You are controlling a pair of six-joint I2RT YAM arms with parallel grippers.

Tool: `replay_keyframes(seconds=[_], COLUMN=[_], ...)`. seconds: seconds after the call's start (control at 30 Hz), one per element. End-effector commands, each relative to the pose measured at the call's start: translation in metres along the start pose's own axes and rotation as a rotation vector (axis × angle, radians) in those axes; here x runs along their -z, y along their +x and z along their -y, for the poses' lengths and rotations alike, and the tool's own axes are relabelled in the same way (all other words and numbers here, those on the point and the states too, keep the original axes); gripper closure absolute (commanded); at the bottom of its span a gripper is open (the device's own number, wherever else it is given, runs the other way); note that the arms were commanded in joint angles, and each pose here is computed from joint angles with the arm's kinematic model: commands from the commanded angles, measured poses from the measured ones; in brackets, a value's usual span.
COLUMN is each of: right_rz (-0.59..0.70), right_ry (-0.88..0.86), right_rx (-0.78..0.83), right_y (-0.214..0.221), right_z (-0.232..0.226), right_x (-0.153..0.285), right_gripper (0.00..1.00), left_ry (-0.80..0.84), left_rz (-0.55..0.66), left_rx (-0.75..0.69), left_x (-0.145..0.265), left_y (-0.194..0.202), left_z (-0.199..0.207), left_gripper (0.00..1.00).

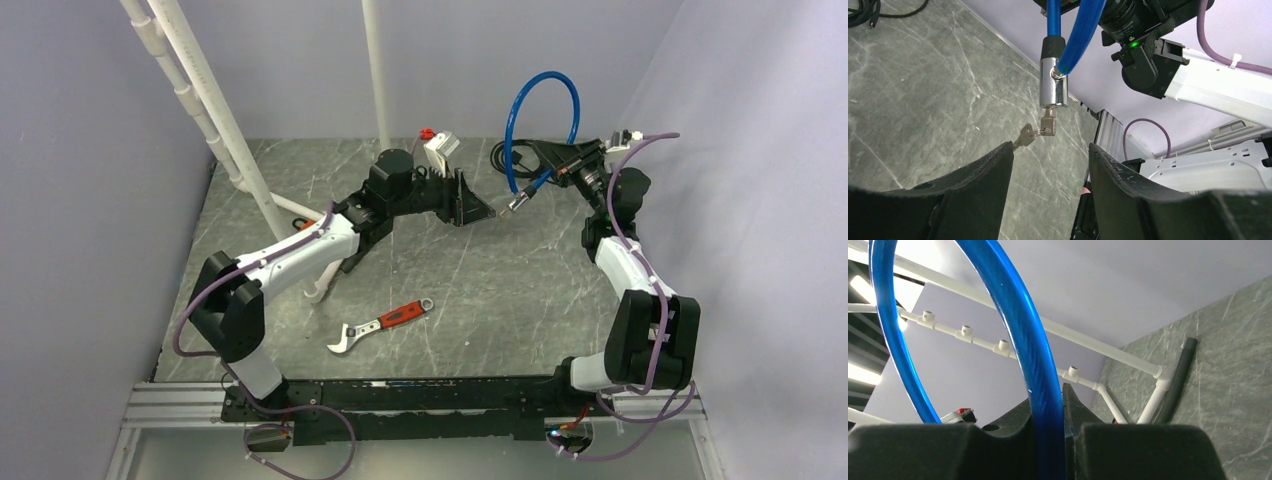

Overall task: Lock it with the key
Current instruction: Lock the lock.

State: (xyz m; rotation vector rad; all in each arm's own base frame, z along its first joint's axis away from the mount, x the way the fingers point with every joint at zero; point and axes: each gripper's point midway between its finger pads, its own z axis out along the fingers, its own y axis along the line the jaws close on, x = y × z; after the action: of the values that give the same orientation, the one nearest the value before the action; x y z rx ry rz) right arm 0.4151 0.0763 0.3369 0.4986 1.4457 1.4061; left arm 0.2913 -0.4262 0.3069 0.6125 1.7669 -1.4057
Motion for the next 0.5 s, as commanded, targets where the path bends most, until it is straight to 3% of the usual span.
replay_keyframes(seconds=[0.0,0.17,0.47], right_rz=[0.033,0.034,0.026], right_ry=[-0.103,-0.096,-0.108], right_rx=[0.045,0.034,0.026], right_y=[-0.005,-0.002,0.000], right_z=[-0.036,-0.033,-0.035], right_x=[0.008,0.010,0.006], right_gripper=[1.00,1.00,1.00], left_ry=[0.040,0.046,0.039], left_rz=[0.025,0.019,-0.024], left_rx=[-0.006,0.007,0.054], left_x=[-0.004,-0.008,-0.018], left_y=[-0.006,-0.004,0.007], left_z=[0.006,0.004,-0.004], left_gripper=[0.39,0.44,0.44])
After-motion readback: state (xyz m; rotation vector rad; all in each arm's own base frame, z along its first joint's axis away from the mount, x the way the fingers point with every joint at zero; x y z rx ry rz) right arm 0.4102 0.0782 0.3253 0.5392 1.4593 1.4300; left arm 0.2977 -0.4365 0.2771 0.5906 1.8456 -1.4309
